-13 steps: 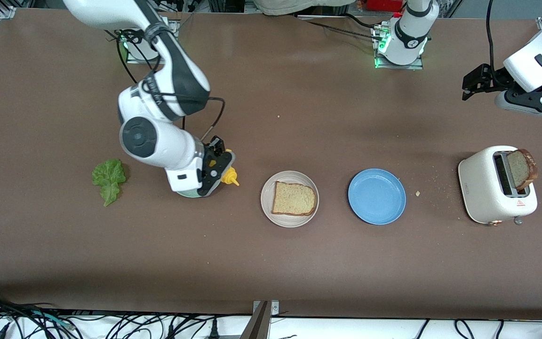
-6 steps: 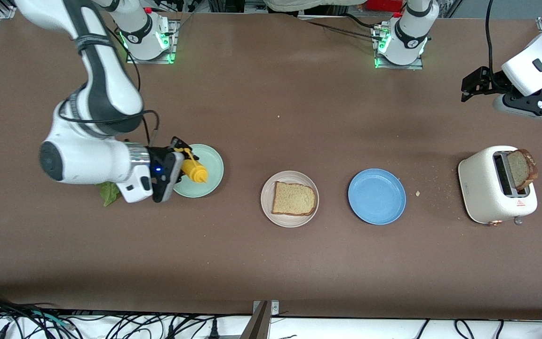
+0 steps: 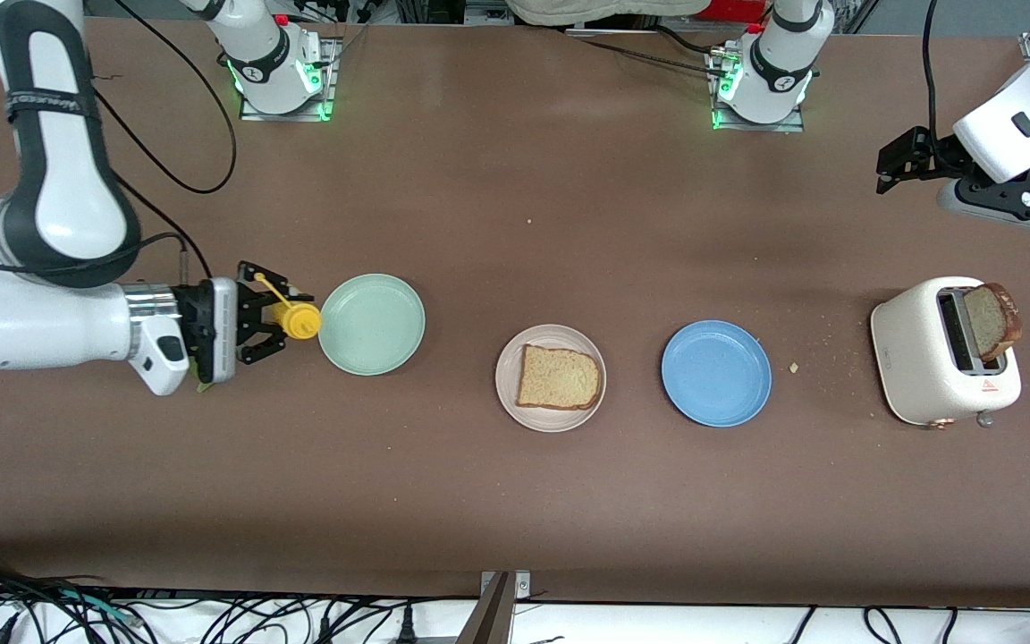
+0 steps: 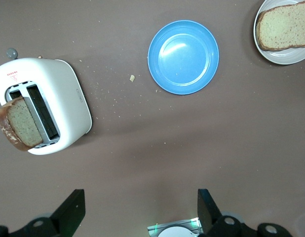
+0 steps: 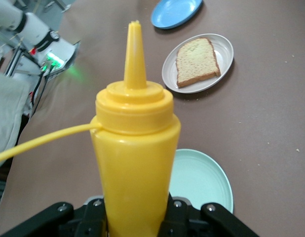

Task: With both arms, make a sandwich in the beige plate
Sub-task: 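Lower the yellow bottle onto the table and open the right gripper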

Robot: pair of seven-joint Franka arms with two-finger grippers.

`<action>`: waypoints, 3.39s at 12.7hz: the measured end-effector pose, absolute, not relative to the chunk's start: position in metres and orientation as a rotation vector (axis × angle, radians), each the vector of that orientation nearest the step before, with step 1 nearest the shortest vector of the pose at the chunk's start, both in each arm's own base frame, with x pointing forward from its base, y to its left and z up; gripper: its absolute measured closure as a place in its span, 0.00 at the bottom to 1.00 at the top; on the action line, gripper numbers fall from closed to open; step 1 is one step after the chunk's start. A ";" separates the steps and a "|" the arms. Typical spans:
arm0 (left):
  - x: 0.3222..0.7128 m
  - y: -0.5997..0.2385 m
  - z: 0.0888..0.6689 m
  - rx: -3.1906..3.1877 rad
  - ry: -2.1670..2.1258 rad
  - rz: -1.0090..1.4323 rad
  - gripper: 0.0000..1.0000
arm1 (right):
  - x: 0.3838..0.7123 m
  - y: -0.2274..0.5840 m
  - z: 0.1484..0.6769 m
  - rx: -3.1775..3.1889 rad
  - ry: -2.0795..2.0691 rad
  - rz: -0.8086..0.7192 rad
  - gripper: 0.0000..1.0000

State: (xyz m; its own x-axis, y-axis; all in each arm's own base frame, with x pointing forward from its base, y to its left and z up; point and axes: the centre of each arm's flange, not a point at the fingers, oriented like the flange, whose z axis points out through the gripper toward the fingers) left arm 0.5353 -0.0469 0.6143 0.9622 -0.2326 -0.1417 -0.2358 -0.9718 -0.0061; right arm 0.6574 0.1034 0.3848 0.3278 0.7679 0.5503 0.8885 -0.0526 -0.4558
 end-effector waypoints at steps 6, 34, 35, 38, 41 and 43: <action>0.536 -0.041 0.611 -3.097 0.351 0.230 0.00 | 0.654 0.035 0.309 -1.486 -1.572 -0.425 0.67; 0.536 -0.039 0.609 -3.098 0.345 0.237 0.00 | 0.619 -0.018 0.116 -1.182 -1.527 -0.734 0.04; 0.536 -0.039 0.609 -3.098 0.345 0.237 0.00 | 0.619 -0.020 0.116 -1.193 -1.519 -0.726 0.00; 0.536 -0.034 0.609 -3.100 0.331 0.239 0.00 | 0.619 -0.032 0.118 -1.250 -1.495 -0.675 0.00; 0.536 -0.032 0.609 -3.101 0.326 0.239 0.00 | 0.621 -0.068 0.139 -1.353 -1.532 -0.534 0.00; 0.536 -0.034 0.608 -3.100 0.331 0.241 0.00 | 0.622 -0.085 0.157 -1.409 -1.544 -0.480 0.00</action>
